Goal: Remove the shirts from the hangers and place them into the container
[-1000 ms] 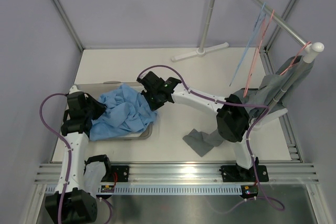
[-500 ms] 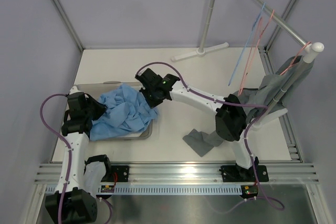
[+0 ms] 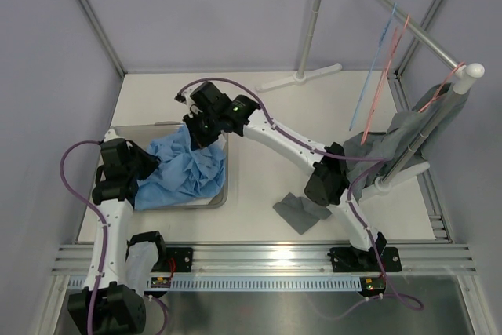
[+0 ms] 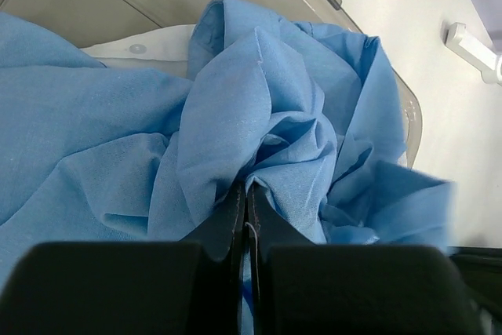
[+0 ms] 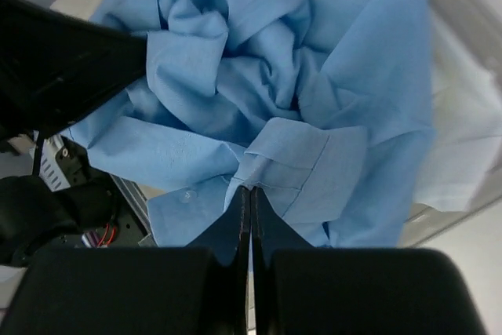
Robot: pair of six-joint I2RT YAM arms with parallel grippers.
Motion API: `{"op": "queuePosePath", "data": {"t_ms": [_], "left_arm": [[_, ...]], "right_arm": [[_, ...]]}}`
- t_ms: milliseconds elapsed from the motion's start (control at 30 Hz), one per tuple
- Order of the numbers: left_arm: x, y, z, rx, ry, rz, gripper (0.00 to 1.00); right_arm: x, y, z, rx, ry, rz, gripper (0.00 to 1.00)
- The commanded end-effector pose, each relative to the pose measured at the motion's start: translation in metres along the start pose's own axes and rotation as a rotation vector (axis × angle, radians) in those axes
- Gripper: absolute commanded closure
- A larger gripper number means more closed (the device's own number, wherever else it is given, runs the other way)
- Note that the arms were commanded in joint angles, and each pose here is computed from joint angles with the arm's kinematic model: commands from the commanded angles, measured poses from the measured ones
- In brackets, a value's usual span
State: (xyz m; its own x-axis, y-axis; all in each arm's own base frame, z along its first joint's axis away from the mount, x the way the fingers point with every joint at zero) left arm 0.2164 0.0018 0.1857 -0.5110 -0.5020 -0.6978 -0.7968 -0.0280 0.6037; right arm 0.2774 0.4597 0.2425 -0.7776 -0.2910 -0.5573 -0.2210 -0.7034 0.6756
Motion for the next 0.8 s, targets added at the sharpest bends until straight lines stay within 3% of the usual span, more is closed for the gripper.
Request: {"op": "queuePosePath", "data": {"t_ms": [0, 200, 300, 367, 500, 533, 600, 633, 667, 767], "left_arm": [[-0.011, 0.009, -0.006, 0.037, -0.032, -0.060, 0.98], [-0.018, 0.025, -0.006, 0.022, -0.043, -0.119, 0.65], [-0.029, 0.042, -0.014, 0.053, -0.040, -0.187, 0.49], [-0.038, 0.054, -0.019, 0.068, -0.046, -0.224, 0.45], [-0.048, 0.069, -0.026, 0.079, -0.070, -0.257, 0.35], [-0.049, 0.073, -0.027, 0.085, -0.081, -0.264, 0.32], [-0.054, 0.087, -0.031, 0.111, -0.124, -0.309, 0.29], [-0.055, 0.092, -0.032, 0.122, -0.144, -0.326, 0.26], [-0.059, 0.100, -0.036, 0.144, -0.183, -0.350, 0.26], [-0.062, 0.116, -0.045, 0.202, -0.256, -0.376, 0.25]], "right_arm": [[0.046, -0.049, -0.004, -0.127, -0.088, 0.187, 1.00], [0.109, -0.107, -0.035, 0.032, -0.139, 0.328, 1.00], [0.109, -0.106, -0.040, 0.070, -0.123, 0.307, 1.00], [0.099, -0.095, -0.037, 0.082, -0.099, 0.269, 1.00], [0.073, -0.067, -0.026, 0.118, -0.056, 0.192, 0.64], [0.062, -0.053, -0.018, 0.110, -0.045, 0.157, 0.44], [0.049, -0.030, -0.011, 0.130, -0.045, 0.107, 0.26], [0.045, -0.020, -0.008, 0.139, -0.047, 0.084, 0.07], [0.041, -0.011, -0.010, 0.178, -0.055, 0.052, 0.01], [0.031, 0.031, -0.005, 0.231, -0.065, -0.046, 0.00]]}}
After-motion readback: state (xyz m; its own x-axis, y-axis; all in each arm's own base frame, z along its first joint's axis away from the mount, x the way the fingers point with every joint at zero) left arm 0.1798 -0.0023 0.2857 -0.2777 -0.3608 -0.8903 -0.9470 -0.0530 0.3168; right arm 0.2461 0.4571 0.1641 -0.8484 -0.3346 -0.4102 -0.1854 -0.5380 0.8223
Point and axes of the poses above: each gripper's point midway between its finger pads, its own y axis back along the fingers, its own z axis along the line the jaws close on, x = y × z, the point moved 6 cm from there along y, back along the fingers, and after that the axes turned 14 degrees about -y, right-handed, at the moved point
